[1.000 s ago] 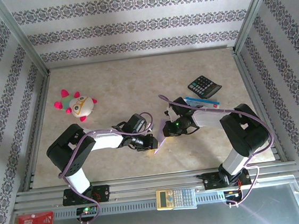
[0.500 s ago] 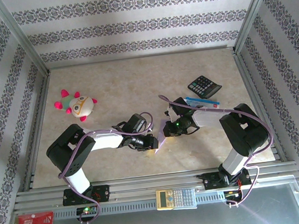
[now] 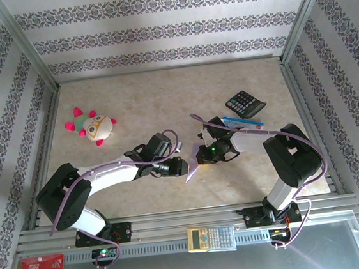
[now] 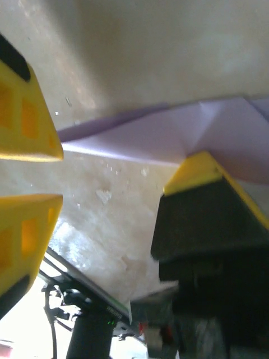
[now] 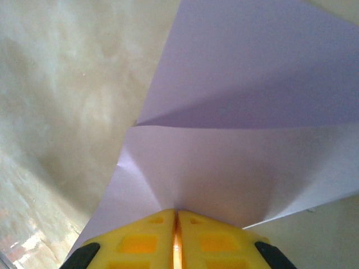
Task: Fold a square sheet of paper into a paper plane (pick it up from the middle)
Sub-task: Fold the wing for the fifth time at the center of the table.
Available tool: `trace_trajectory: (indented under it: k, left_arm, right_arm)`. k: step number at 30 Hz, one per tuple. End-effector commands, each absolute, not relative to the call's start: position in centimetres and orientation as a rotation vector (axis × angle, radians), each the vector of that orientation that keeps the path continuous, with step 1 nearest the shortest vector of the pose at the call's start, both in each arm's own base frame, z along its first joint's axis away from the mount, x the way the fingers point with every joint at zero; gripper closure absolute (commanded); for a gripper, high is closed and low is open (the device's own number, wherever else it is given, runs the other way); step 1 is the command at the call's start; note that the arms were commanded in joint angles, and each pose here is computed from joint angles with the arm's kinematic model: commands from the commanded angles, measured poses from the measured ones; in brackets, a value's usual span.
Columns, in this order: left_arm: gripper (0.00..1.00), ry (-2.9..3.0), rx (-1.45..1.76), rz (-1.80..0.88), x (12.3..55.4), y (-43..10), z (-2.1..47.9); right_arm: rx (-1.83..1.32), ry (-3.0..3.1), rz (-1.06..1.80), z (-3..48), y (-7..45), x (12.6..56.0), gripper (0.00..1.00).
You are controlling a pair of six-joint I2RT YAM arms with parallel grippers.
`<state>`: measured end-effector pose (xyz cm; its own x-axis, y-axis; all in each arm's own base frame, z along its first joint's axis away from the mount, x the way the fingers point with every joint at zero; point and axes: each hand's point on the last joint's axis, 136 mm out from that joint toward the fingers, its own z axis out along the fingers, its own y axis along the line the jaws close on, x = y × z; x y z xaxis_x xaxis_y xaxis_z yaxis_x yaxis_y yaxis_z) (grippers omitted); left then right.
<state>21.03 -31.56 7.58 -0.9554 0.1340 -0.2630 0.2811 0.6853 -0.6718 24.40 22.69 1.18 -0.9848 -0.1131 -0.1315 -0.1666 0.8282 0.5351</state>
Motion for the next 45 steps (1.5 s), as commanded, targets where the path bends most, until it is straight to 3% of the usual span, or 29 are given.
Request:
trace_trajectory:
  k: [1,9,17,45]
  left_arm:
    - [0.83,2.653,0.396,-1.25,20.5,-33.9,8.7]
    - [0.86,2.708,0.359,-1.283,21.4,-35.6,6.2]
    - [0.86,2.805,0.35,-1.149,21.1,-34.1,3.3]
    - [0.86,3.02,0.375,-1.043,15.8,-30.2,-0.8]
  right_arm:
    - [-0.187,3.001,0.757,-0.9,21.1,23.5,0.88]
    - [-0.186,3.001,0.761,-1.0,21.2,23.5,0.88]
    - [-0.185,3.001,0.758,-1.0,21.2,23.5,0.88]
    - [-0.131,3.066,0.664,-2.3,20.1,23.2,0.9]
